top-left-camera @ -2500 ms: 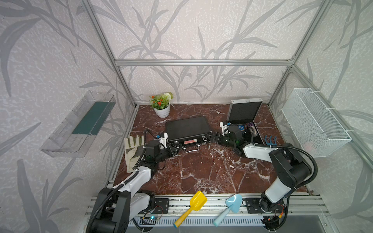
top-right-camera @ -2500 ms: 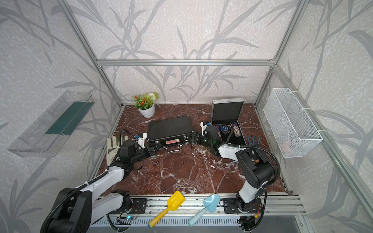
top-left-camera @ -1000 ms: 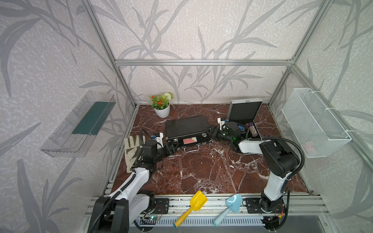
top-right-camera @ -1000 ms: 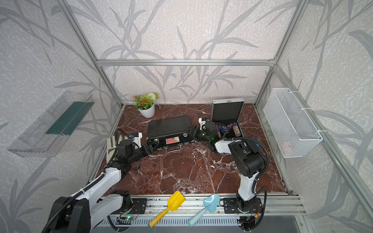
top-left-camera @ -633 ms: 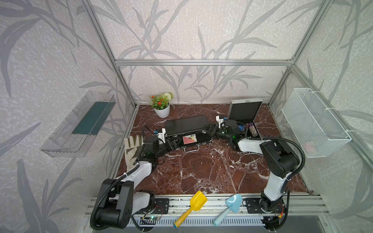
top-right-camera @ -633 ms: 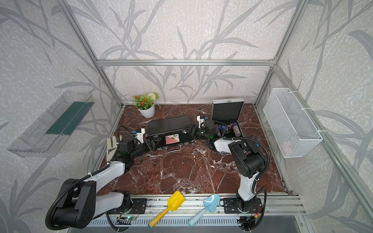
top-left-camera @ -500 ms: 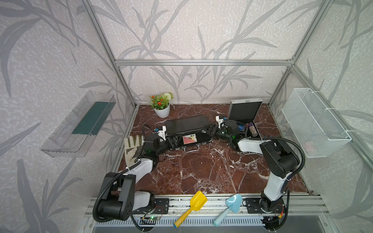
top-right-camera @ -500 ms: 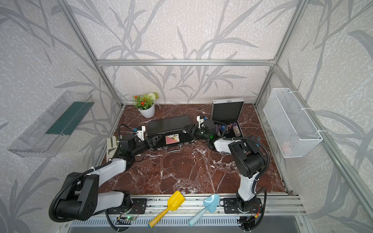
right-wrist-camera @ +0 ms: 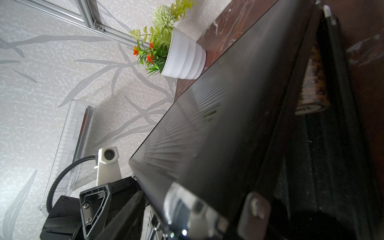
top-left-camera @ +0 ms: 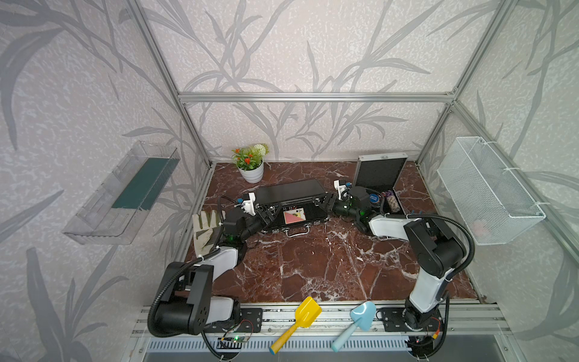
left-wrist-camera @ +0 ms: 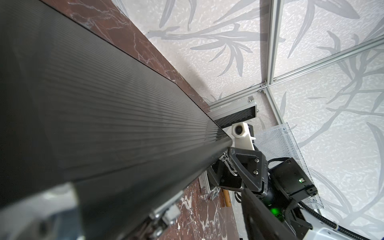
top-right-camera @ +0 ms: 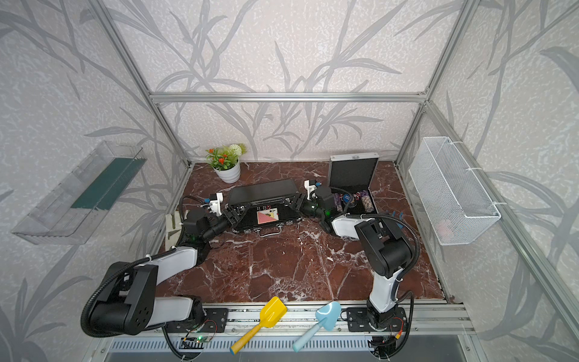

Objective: Open the poker set cases
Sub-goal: Open the case lid on the poker set case.

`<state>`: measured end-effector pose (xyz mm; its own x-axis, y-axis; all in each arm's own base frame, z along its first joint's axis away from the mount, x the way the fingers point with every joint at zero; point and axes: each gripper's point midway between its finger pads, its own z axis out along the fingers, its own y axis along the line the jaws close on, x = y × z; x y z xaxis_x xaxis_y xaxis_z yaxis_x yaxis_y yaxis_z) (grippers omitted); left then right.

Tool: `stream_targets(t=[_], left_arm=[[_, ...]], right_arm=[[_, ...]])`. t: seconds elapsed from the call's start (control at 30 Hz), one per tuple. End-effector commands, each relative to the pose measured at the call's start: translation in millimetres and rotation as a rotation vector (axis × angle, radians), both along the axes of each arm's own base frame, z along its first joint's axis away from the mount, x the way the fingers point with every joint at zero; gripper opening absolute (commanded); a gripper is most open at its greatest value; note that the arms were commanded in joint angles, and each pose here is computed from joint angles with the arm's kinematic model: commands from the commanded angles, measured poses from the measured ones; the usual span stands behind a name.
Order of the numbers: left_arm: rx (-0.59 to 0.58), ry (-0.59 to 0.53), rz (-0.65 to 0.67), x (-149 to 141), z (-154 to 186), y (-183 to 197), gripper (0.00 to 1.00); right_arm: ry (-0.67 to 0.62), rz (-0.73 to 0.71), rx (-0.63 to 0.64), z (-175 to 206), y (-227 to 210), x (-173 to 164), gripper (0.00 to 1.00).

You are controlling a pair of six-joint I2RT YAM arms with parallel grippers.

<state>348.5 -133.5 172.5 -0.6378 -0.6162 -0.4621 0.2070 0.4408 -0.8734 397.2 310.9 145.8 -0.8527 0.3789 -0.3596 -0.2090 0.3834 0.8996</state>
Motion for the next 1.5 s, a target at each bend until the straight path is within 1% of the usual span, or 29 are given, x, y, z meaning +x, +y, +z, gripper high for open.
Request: stream_targets(t=[0.0,0.27,0.6,0.77,1.13,1.33,1.47], left_arm=[[-0.015,-0.093,-0.009,-3,28,-2,0.75],[-0.019,-0.081,-0.006,-5,28,-1,0.75],[-0.039,-0.088,0.023,-17,48,4,0.75],[-0.055,-0.072,0.045,-15,52,8,0.75],[-0.241,-0.057,0.051,-4,75,10,0.75],[-0.311,0.017,0.068,-5,78,12,0.76],[-0.335,0.08,0.08,-6,76,13,0.76]], right_arm=[[-0.029,-0.007,-0.04,6,0,4,0.66],[-0.041,-0.01,-0.072,4,1,10,0.66],[-0.039,-0.023,-0.17,-13,-7,10,0.65],[-0.033,-0.018,-0.186,-19,-7,12,0.65],[-0.033,-0.019,-0.231,-26,-11,10,0.64],[-0.033,-0.011,-0.256,-31,-12,8,0.63],[-0.036,-0.012,-0.267,-32,-14,8,0.63]])
